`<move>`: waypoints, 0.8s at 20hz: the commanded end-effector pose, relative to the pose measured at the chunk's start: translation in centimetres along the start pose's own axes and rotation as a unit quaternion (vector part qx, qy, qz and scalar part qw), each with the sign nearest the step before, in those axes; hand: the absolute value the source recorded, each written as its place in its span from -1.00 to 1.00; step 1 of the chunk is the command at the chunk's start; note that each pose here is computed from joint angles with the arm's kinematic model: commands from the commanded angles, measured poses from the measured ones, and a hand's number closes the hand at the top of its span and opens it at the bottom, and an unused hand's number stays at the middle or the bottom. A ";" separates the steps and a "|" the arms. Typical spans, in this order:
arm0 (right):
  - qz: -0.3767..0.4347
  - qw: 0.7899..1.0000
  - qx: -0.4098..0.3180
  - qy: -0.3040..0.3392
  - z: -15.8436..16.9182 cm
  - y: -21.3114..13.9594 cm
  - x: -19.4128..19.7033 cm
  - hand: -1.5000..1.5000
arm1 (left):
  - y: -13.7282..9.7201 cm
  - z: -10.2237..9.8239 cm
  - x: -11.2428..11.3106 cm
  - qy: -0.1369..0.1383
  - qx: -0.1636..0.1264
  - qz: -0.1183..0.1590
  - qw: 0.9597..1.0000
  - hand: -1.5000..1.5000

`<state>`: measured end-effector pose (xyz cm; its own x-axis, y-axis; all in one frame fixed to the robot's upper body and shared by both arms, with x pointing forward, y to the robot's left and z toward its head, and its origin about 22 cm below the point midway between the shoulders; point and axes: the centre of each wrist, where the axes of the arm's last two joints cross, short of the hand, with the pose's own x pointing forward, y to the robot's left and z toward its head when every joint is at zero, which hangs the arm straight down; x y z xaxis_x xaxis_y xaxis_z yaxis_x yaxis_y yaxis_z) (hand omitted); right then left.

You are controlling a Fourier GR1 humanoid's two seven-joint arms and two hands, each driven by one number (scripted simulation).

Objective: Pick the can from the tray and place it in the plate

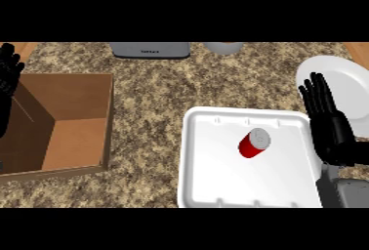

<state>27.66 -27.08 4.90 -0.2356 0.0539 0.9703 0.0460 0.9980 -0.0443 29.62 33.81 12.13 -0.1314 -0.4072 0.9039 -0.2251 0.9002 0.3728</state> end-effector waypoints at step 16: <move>0.133 0.984 -0.063 -0.100 -4.5 -7.9 5.9 -1.00 | -7.0 10.6 -8.0 0.252 -0.123 0.159 0.946 0.00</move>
<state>30.18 -34.10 11.59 -0.3528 0.3389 0.8721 0.2497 0.9324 -0.2613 23.70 34.48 7.07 0.1066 -0.2547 0.9611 -0.0970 0.9593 0.2650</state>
